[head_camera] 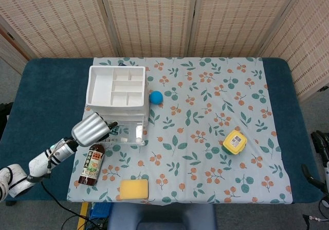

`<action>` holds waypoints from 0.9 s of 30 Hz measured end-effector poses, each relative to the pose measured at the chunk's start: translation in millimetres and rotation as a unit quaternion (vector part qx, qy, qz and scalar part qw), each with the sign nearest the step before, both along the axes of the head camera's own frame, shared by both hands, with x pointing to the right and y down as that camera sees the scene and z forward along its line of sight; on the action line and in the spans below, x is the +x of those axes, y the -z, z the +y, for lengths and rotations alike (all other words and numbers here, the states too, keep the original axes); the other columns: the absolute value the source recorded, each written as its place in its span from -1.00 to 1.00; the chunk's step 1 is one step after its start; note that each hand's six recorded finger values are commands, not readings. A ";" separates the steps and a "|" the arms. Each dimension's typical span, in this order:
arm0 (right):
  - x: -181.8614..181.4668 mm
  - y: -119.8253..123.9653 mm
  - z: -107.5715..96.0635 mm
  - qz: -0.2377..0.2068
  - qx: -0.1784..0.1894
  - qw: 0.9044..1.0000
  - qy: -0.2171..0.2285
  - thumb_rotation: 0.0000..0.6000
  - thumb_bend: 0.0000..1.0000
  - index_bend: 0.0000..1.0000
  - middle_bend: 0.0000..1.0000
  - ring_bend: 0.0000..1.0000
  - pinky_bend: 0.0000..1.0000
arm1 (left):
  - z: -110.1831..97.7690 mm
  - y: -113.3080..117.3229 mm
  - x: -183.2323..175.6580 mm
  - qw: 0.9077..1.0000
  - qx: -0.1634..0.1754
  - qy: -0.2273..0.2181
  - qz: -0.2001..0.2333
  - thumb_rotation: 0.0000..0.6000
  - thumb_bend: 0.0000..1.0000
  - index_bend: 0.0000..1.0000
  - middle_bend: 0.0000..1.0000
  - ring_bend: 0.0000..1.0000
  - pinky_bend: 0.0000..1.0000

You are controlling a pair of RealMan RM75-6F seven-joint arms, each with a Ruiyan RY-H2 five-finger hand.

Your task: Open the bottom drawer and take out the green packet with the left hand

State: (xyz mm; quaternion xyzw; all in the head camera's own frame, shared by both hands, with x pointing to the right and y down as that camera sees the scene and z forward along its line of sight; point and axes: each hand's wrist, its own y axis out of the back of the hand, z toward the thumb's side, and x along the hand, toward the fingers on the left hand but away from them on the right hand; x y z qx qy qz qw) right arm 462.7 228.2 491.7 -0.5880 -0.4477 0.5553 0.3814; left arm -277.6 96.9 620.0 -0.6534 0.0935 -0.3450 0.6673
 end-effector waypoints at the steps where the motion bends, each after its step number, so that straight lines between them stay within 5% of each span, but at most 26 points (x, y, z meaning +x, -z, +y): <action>1: -0.7 -0.4 -0.6 -0.001 0.000 1.000 0.001 1.00 -0.27 -1.00 -0.86 -1.00 -1.00 | 1.1 0.8 -4.2 1.000 -0.001 0.008 0.001 1.00 -0.43 -0.02 0.79 1.00 1.00; 12: -6.1 -3.5 -3.6 -0.010 0.000 1.000 0.014 1.00 -0.27 -1.00 -0.86 -1.00 -1.00 | 13.8 -2.5 -63.6 0.994 -0.023 0.106 -0.019 1.00 -0.43 -0.02 0.79 1.00 1.00; 27: -10.5 -1.4 -2.4 -0.011 0.003 1.000 0.018 1.00 -0.27 -1.00 -0.86 -1.00 -1.00 | 13.3 -38.9 -139.6 0.965 -0.073 0.232 -0.095 1.00 -0.43 -0.06 0.79 1.00 1.00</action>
